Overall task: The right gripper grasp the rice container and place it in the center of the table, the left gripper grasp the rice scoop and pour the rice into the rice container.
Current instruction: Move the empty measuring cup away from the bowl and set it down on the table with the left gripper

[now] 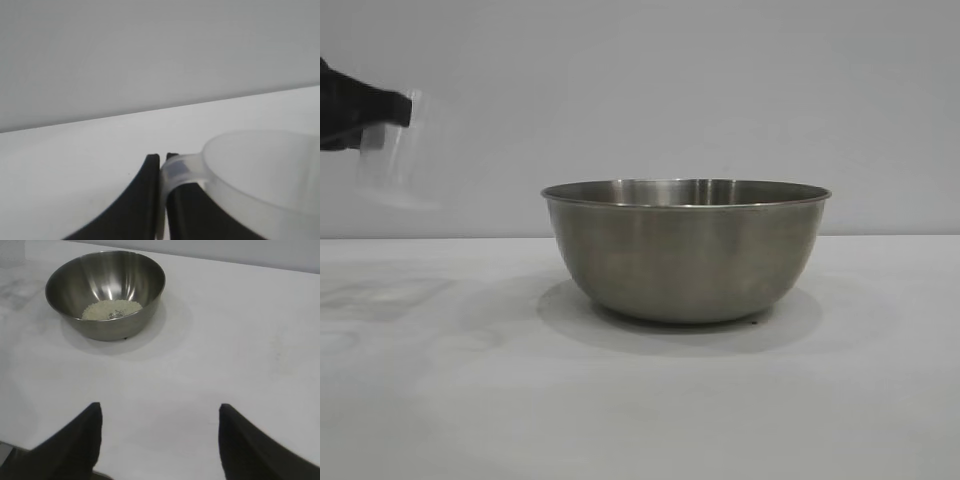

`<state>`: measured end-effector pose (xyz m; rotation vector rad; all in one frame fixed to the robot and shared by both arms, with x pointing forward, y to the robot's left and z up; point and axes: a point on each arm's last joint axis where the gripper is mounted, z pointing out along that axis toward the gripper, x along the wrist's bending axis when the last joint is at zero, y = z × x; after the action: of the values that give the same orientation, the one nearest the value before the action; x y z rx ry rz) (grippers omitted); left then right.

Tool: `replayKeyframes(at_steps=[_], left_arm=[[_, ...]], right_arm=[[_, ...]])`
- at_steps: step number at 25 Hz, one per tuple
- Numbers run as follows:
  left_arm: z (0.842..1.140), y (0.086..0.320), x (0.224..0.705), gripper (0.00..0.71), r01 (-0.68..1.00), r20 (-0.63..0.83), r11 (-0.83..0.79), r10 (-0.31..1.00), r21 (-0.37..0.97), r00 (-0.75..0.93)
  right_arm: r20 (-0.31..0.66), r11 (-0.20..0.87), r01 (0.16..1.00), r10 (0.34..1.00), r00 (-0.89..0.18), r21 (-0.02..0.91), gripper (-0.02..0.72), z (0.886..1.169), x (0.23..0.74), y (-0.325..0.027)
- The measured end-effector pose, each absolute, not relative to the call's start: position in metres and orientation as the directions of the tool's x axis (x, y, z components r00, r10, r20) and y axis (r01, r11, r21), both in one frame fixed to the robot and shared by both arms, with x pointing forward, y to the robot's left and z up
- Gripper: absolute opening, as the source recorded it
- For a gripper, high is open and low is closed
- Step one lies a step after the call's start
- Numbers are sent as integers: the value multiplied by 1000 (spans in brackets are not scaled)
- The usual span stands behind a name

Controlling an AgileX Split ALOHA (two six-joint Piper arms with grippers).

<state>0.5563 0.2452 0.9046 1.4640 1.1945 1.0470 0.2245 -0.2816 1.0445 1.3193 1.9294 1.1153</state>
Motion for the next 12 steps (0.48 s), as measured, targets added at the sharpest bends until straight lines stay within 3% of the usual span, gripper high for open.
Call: replayKeyframes(at_steps=[9, 12], left_arm=[[861, 245, 556, 0, 247, 65, -106, 984, 963, 168], [855, 245, 555, 94, 266, 65, -109, 983, 958, 169]], right_arm=[[16, 176, 477, 928, -371, 861, 422, 1045, 224, -282], [16, 176, 477, 928, -371, 861, 422, 1045, 224, -282]])
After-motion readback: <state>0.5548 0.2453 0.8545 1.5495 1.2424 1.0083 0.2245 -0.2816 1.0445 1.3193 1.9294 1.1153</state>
